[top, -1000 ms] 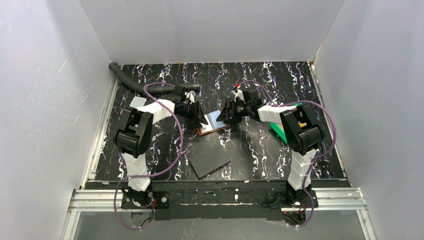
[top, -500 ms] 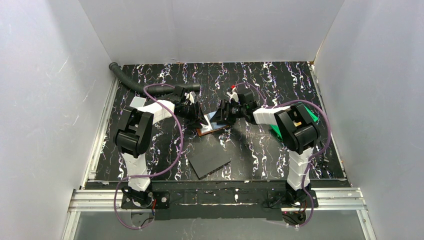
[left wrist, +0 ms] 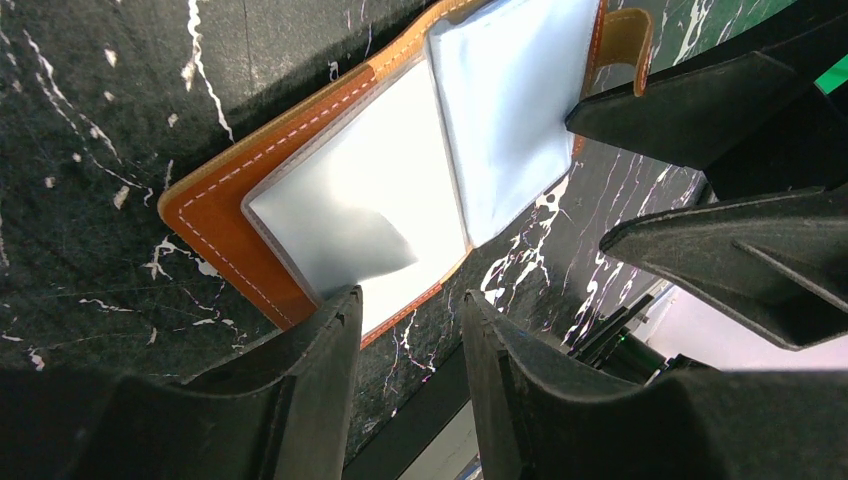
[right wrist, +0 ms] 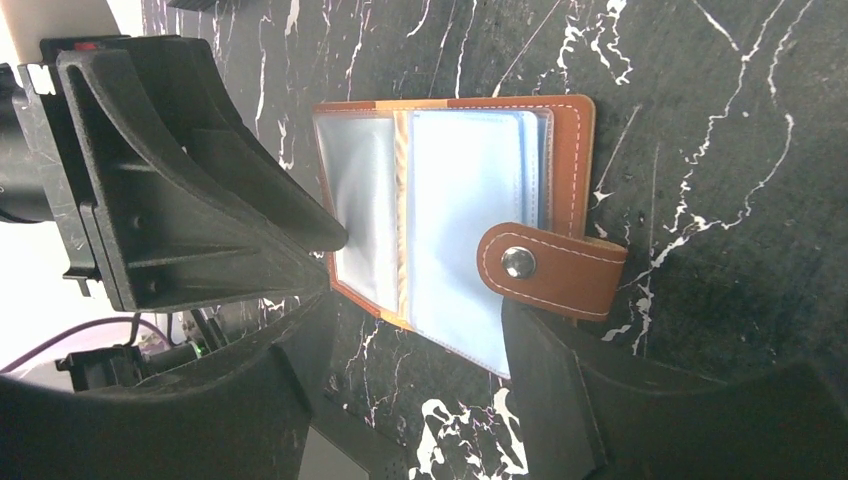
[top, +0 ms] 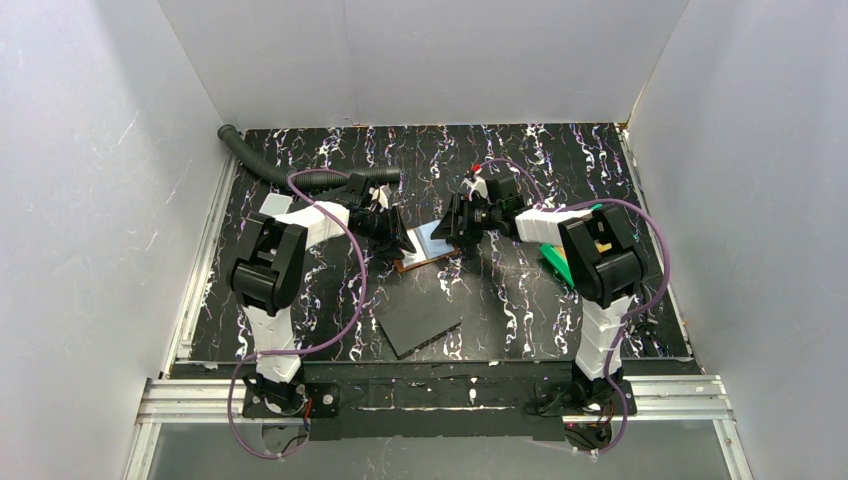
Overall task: Put the credit cards into the card holder
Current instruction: Open the card holder at the center of the board.
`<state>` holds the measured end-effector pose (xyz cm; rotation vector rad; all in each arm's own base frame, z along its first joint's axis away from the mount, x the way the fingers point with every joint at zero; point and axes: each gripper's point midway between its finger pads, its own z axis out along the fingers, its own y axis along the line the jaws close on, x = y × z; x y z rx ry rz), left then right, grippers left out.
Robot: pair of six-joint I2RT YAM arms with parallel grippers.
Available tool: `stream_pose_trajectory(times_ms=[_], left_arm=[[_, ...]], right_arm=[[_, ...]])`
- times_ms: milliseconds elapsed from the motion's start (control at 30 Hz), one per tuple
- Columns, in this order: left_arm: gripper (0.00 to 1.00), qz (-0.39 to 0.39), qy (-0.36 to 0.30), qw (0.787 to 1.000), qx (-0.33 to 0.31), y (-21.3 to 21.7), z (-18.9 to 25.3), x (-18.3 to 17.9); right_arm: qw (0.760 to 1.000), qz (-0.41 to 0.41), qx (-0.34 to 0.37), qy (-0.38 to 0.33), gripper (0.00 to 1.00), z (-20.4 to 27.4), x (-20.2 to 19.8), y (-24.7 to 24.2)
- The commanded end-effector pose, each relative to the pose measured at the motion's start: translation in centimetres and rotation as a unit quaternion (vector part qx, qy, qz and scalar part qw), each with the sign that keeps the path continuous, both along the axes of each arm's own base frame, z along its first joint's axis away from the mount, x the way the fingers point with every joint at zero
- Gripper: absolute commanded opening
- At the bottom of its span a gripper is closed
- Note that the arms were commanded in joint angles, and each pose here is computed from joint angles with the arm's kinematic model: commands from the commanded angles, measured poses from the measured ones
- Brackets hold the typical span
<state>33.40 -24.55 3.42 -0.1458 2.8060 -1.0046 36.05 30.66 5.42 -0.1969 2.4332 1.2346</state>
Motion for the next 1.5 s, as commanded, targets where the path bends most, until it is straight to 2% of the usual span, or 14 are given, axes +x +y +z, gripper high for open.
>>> stream_pose_trajectory(times_ms=[0, 400, 867, 967, 1167, 1467], left_arm=[[0.4, -0.007, -0.011, 1.0, -0.004, 0.1, 1.6, -0.3], [0.41, -0.005, -0.005, 1.0, -0.014, -0.2, 1.4, -0.2], [0.42, -0.005, -0.004, 1.0, -0.019, -0.4, 1.3, -0.1], [0.49, -0.007, -0.016, 0.999, -0.029, -0.6, 2.4, 0.1], [0.65, -0.021, -0.049, 0.998, -0.044, -1.0, 5.8, 0.7], [0.68, -0.035, -0.065, 0.994, -0.085, -2.1, 9.1, 0.9]], right_arm=[[0.998, -0.016, -0.052, -0.003, 0.72, -1.3, -0.1, -2.0], [0.999, -0.002, -0.034, 0.006, 0.77, -1.7, -1.6, 0.0], [0.996, 0.022, 0.081, 0.033, 0.77, 0.5, -3.1, 5.3], [0.995, 0.018, 0.095, 0.018, 0.77, 2.4, -2.6, 4.6], [0.999, 0.007, 0.038, -0.03, 0.84, 6.2, -1.5, 0.6], [0.997, -0.027, -0.031, -0.067, 0.86, 8.2, -0.8, -4.1]])
